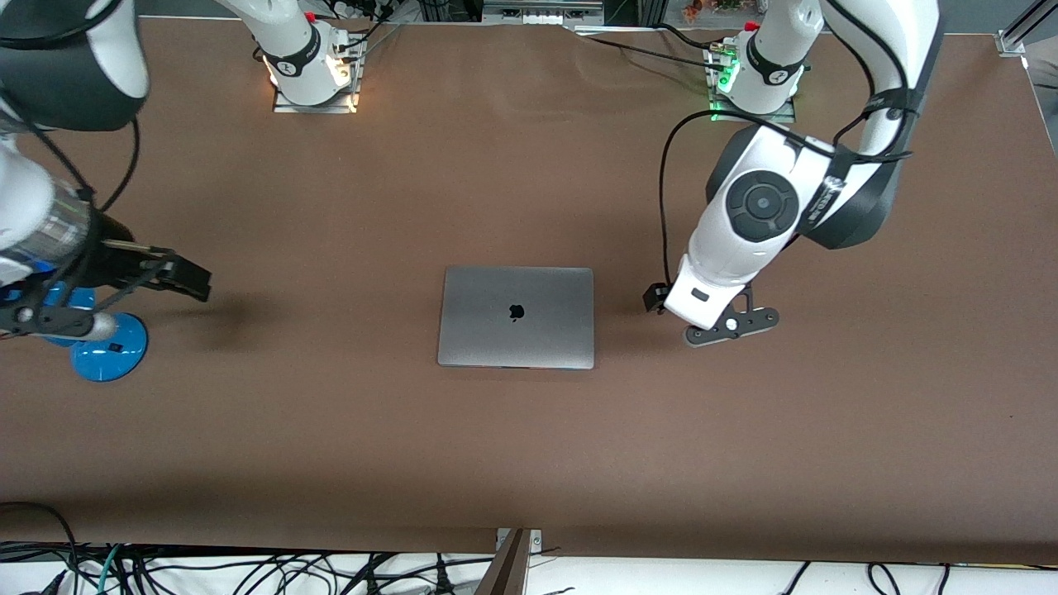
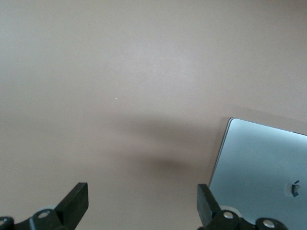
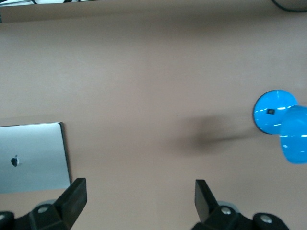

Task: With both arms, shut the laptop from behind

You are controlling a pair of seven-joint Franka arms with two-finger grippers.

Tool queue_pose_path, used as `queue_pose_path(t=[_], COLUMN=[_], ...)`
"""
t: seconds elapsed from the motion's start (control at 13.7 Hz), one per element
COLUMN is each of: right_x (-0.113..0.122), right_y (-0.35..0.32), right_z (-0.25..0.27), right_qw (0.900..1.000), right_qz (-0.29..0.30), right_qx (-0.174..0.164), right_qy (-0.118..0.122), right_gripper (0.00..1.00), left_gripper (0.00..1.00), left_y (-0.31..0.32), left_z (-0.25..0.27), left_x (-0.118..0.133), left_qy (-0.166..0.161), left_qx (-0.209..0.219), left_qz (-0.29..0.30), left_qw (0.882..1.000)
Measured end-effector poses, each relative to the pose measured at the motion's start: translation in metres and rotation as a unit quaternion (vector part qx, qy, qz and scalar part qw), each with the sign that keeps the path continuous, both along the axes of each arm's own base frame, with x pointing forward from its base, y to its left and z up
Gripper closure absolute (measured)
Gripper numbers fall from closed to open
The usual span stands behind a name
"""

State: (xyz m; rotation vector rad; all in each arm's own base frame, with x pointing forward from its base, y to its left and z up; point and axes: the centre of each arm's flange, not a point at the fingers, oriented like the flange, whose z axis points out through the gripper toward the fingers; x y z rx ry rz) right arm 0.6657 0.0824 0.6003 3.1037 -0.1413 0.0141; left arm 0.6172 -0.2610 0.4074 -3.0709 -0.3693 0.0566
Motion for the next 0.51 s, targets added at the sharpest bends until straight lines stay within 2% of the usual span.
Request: queue_pose_path(t=[0.29,0.51], right_x=[-0.004,-0.012], right_y=[-0.052,-0.068], right_z=[0.016,0.018], right_qw=[1.0,1.0], right_qz=[0.005,-0.003], right_qx=[0.011,0.014], right_qy=[-0.006,-0.002], right_gripper=[0.0,0.0], left_gripper=[0.0,0.0], left_y=[0.058,0.111], left_z=[0.051,0.091], left_x=[0.005,0.003], left_qy=[-0.01,-0.017], left_qx=[0.004,0.008], left_qz=[-0.011,-0.026], left_qw=[1.0,0.999])
